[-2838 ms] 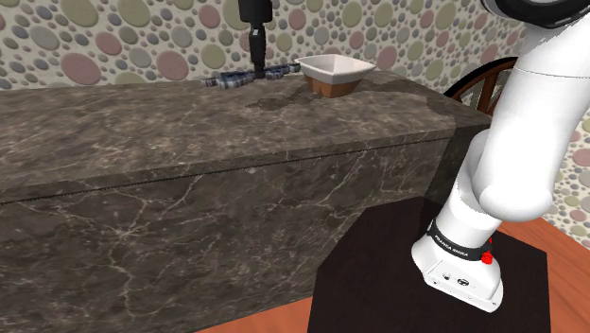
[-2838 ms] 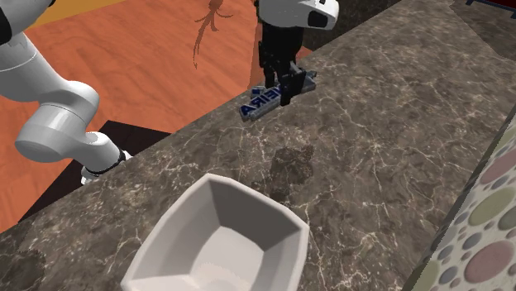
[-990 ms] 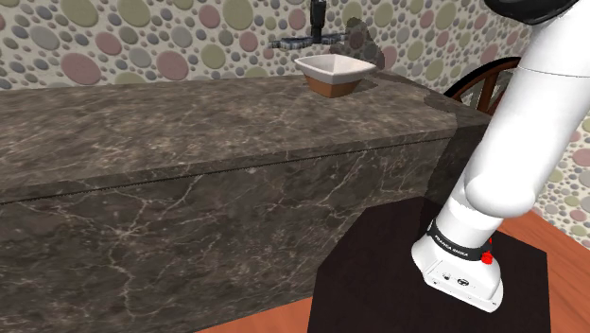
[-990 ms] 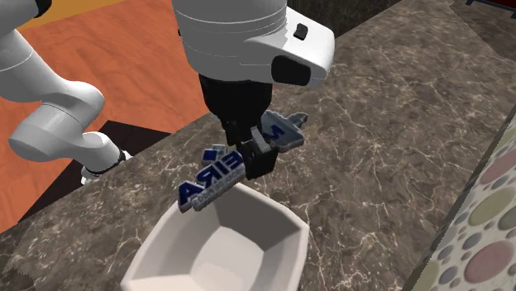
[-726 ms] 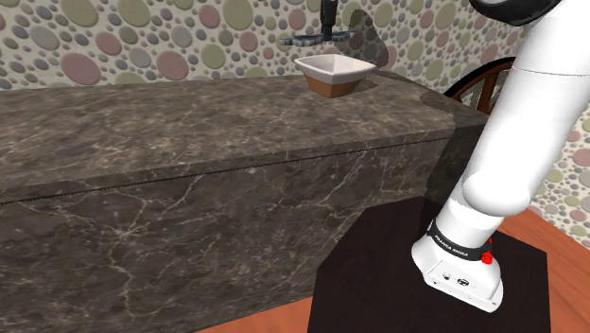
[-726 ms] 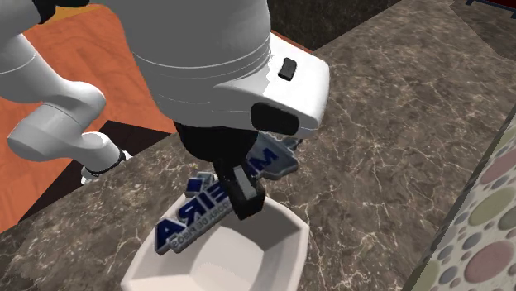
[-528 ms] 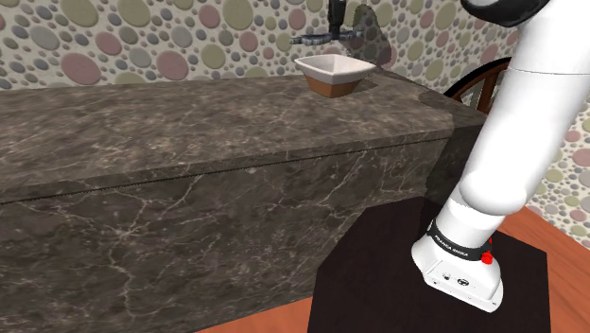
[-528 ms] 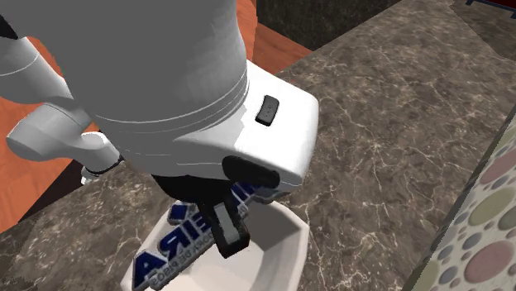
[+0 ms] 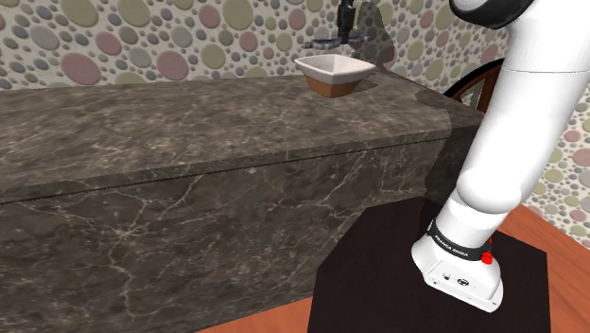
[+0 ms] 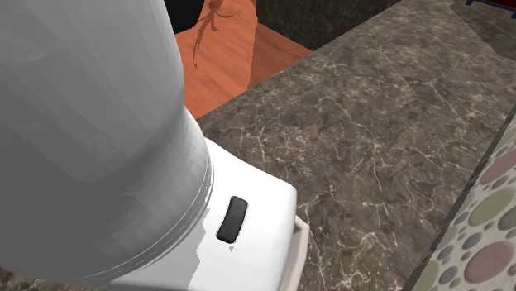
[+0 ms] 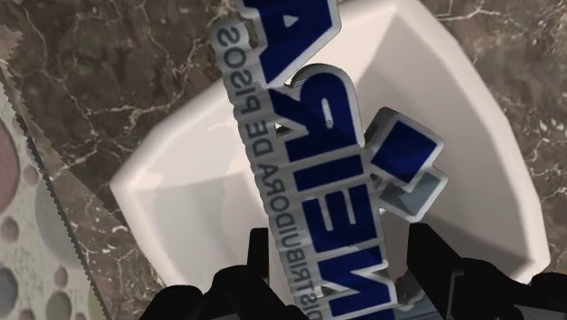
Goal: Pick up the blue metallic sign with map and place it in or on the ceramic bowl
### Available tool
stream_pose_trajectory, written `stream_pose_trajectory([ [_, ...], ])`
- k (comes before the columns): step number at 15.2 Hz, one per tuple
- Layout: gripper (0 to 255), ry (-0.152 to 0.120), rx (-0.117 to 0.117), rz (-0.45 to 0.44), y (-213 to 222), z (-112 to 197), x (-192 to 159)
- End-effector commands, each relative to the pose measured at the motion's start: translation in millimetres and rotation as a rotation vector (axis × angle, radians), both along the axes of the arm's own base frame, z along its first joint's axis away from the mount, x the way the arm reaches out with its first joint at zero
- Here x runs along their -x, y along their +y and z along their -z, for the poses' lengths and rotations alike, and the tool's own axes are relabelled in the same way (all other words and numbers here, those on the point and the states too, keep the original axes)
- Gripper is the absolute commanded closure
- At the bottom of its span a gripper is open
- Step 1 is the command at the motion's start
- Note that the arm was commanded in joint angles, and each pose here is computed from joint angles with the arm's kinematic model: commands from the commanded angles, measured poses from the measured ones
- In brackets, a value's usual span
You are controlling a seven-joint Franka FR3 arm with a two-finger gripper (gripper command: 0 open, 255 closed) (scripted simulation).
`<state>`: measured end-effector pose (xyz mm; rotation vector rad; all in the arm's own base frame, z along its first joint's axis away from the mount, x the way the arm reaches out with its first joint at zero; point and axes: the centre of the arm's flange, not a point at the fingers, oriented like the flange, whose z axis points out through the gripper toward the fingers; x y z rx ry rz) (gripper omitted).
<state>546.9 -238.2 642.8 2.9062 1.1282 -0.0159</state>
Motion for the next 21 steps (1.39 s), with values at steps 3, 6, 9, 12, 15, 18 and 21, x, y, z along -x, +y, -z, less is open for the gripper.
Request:
stream_pose_trajectory([
  [3,255,-0.001,0.0,0.0,0,21,0],
  [6,255,-0.001,0.0,0.0,0,37,0],
  [9,255,-0.001,0.0,0.0,0,53,0],
  [12,255,-0.001,0.0,0.0,0,58,0],
  [15,255,-0.001,0.0,0.0,0,58,0],
  [18,255,-0.001,0.0,0.0,0,58,0],
  [21,0,-0.001,0.0,-0.001,0,58,1],
])
